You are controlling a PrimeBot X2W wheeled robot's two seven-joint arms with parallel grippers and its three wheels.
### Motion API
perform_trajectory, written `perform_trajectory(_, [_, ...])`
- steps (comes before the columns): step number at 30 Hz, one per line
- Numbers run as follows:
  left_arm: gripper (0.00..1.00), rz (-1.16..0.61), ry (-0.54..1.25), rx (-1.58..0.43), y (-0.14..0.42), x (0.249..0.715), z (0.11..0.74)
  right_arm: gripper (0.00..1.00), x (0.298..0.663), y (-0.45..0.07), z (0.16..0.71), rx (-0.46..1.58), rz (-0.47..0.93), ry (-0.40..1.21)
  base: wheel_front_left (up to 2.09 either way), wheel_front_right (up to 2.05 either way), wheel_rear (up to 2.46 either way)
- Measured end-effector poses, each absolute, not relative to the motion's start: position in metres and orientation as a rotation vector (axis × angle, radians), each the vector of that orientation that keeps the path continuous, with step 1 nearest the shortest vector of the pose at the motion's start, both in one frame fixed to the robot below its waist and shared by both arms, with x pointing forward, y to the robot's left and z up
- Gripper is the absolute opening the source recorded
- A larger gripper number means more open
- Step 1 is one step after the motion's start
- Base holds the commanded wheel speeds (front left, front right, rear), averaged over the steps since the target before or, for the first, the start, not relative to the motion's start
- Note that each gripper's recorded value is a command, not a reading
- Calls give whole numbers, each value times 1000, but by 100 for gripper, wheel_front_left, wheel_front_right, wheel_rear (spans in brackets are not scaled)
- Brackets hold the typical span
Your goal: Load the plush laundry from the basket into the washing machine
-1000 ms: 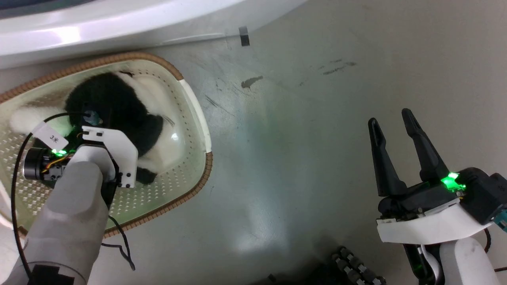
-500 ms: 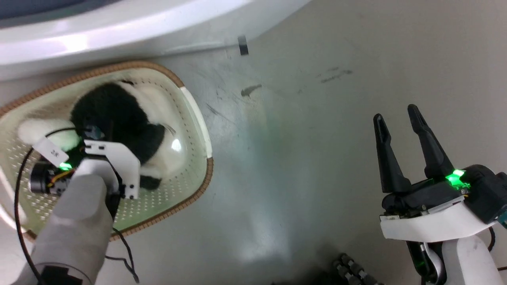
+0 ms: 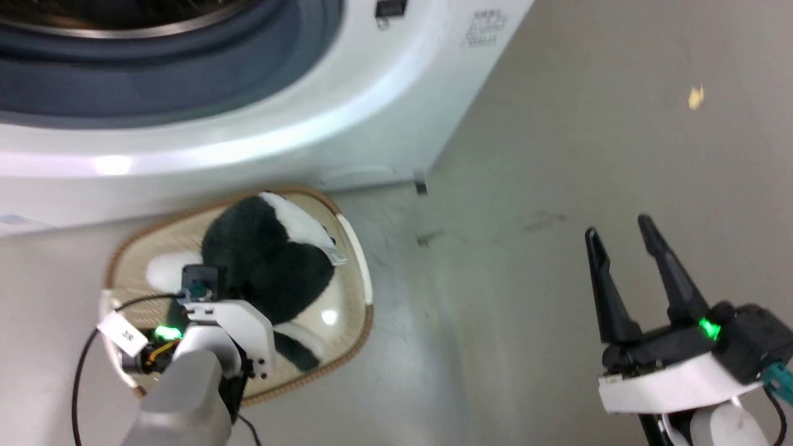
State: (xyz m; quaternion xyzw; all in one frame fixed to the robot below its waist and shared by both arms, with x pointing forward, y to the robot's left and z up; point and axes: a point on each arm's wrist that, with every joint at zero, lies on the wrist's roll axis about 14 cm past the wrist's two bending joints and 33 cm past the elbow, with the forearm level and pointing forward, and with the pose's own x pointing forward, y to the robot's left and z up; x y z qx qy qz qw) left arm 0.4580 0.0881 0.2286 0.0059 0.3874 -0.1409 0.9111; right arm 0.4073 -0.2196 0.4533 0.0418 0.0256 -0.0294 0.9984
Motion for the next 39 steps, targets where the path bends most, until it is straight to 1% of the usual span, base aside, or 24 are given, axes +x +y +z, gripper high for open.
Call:
perform_trajectory(2, [0, -283, 752, -9, 89, 458, 247, 100, 402, -215, 462, 81, -44, 33, 0, 0, 0])
perform_trajectory(6, [0, -266, 602, -44, 93, 464, 293, 100, 393, -206, 477, 77, -12, -3, 0, 0, 0])
perform_trajectory(11, [0, -224, 447, -84, 106, 455, 342, 100, 384, -193, 492, 79, 27, -44, 0, 0, 0])
perform_trajectory(15, [0, -186, 322, -106, 118, 451, 381, 100, 381, -185, 505, 82, 53, -81, 0, 0, 0])
perform_trajectory(22, [0, -183, 93, -93, 121, 457, 448, 100, 380, -179, 511, 83, 72, -100, 0, 0, 0])
perform_trajectory(29, [0, -203, -103, -75, 111, 483, 501, 100, 385, -180, 496, 82, 67, -56, 0, 0, 0])
perform_trajectory(33, [0, -232, -121, -35, 107, 513, 505, 100, 392, -182, 486, 79, 61, -30, 0, 0, 0])
perform_trajectory(39, [0, -276, -132, 39, 95, 574, 518, 100, 406, -193, 472, 75, 33, 1, 0, 0, 0])
